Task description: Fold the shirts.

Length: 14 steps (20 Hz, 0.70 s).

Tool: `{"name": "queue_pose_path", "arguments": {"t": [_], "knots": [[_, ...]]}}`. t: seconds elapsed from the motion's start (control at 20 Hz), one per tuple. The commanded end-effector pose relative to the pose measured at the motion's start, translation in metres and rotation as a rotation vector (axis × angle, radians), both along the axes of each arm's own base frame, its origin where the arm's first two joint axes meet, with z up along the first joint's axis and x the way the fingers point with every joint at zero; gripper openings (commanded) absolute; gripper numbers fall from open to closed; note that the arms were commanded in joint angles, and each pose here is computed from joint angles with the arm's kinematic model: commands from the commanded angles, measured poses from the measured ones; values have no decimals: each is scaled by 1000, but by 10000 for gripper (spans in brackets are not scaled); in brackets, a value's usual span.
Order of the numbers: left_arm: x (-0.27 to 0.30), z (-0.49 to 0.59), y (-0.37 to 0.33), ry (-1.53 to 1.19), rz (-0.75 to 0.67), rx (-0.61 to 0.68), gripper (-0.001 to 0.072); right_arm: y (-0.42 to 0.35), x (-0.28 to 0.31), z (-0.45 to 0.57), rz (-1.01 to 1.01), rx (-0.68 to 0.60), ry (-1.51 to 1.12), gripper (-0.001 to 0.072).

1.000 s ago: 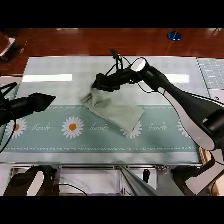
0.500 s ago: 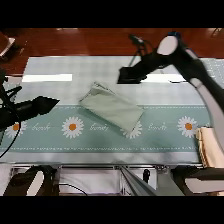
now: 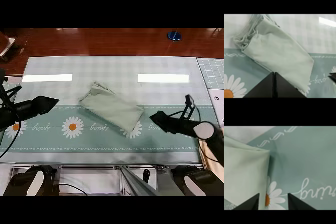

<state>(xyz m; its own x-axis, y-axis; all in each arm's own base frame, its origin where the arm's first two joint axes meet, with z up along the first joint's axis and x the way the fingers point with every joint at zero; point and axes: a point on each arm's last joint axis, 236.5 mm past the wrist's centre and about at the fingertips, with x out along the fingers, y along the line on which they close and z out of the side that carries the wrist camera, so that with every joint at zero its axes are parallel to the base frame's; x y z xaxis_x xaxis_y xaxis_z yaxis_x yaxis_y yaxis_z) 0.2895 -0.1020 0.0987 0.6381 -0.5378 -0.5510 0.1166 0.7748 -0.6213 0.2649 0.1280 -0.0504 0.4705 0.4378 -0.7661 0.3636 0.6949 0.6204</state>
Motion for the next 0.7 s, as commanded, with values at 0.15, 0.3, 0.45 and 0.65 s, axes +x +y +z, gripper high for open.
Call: {"name": "queue_pose_path", "arguments": {"t": [0.15,0.3,0.45,0.65], "knots": [[3,3,1,-2,21,-21,17,41,5,-50,-16,101,94,417],[2,2,0,0,18,-21,16,57,21,-65,38,97,145,417],[3,2,0,-1,19,-21,16,87,34,-60,139,176,158,407],[3,3,1,-2,21,-20,17,127,38,-45,274,297,170,287]]}}
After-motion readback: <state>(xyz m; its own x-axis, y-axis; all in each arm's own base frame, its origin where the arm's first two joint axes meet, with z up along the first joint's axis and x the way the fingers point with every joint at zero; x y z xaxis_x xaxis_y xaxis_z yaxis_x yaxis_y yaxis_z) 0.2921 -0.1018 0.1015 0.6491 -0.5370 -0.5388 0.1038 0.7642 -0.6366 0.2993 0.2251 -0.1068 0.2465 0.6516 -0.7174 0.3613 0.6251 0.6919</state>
